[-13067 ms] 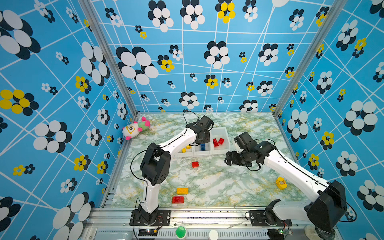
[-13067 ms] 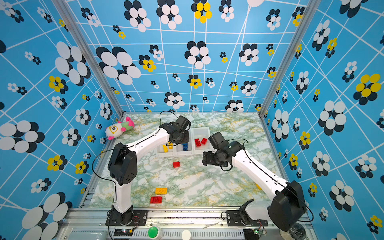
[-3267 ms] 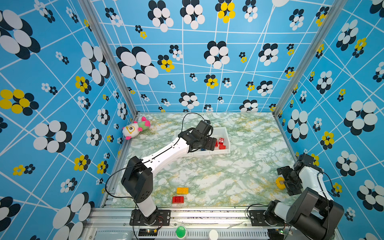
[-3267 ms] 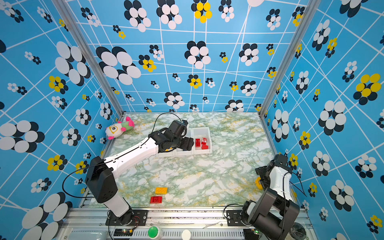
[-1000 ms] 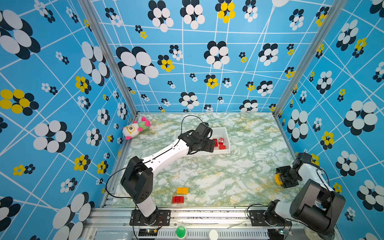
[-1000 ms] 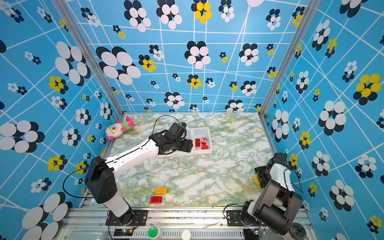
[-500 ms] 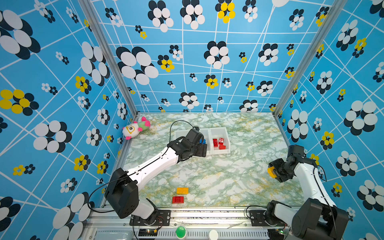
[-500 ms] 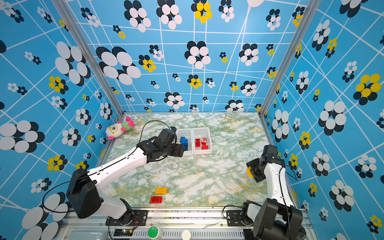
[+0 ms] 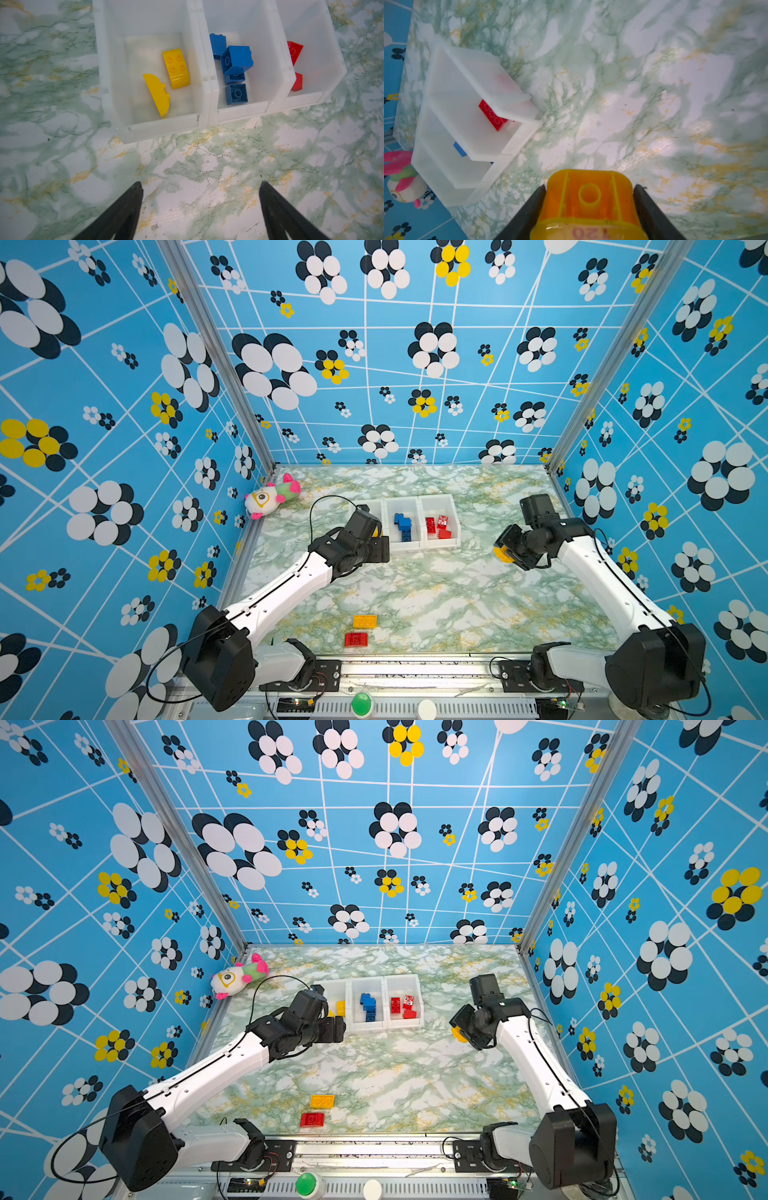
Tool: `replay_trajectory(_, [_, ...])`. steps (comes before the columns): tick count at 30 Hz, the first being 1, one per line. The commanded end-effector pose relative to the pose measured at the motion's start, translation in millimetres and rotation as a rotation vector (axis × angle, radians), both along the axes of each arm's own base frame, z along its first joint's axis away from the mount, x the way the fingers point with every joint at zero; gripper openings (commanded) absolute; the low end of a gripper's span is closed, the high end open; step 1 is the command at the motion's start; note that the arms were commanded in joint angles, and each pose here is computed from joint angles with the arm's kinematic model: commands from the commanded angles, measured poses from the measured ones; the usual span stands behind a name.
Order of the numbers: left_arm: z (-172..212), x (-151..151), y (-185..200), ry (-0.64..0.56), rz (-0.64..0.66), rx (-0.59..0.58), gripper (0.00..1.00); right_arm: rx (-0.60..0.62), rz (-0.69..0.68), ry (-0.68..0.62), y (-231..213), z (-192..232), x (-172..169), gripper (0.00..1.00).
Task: Sort the legos into containers by color
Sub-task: 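Carry the yellow brick toward the yellow compartment while the left gripper draws back, then lower the yellow brick into the yellow compartment with the right gripper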
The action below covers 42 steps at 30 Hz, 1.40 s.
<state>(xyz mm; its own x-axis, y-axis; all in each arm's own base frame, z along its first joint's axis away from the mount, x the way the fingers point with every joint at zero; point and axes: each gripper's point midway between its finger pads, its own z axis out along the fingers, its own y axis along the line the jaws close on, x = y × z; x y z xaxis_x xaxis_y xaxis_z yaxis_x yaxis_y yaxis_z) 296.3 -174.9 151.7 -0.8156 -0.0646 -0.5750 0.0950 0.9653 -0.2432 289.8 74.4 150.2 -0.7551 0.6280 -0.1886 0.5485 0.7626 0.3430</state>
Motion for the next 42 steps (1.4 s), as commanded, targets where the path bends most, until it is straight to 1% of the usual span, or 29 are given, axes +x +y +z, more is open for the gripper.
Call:
replay_trajectory(1, [-4.1,-8.0,16.3,0.024,0.046,-0.006,0.89,-0.01,0.042,-0.024,30.0,7.6,18.4,0.61])
replay_trajectory(9, [-16.2,-17.4,38.8,0.05,0.12,-0.019,0.89,0.013,0.221,-0.076,122.5,20.1,54.7,0.61])
replay_trajectory(15, [-19.6,-25.3,51.2,0.053,0.157,-0.024,0.89,0.046,0.311,-0.099,178.7,22.8,74.4,0.61])
replay_trajectory(16, [-18.7,-26.2,53.0,0.051,0.159,-0.023,0.89,0.059,0.325,-0.12,189.0,30.0,79.6,0.61])
replay_trajectory(20, [-19.5,-31.3,61.0,0.052,0.175,-0.021,0.89,0.079,0.386,-0.145,227.3,33.6,91.1,0.61])
replay_trajectory(27, [-22.5,-36.6,67.7,0.056,0.193,-0.031,0.89,0.111,0.481,-0.174,289.7,29.7,106.8,0.61])
replay_trajectory(30, [-22.7,-37.3,69.7,0.056,0.198,-0.033,0.89,0.133,0.522,-0.19,313.6,29.4,112.3,0.61])
replay_trajectory(35, [-22.9,-38.6,69.6,0.06,0.195,-0.038,0.9,0.141,0.579,-0.184,342.9,17.3,120.6,0.61])
replay_trajectory(42, [-22.6,-40.3,69.9,0.065,0.191,-0.037,0.9,0.158,0.602,-0.168,366.0,-6.1,133.8,0.61])
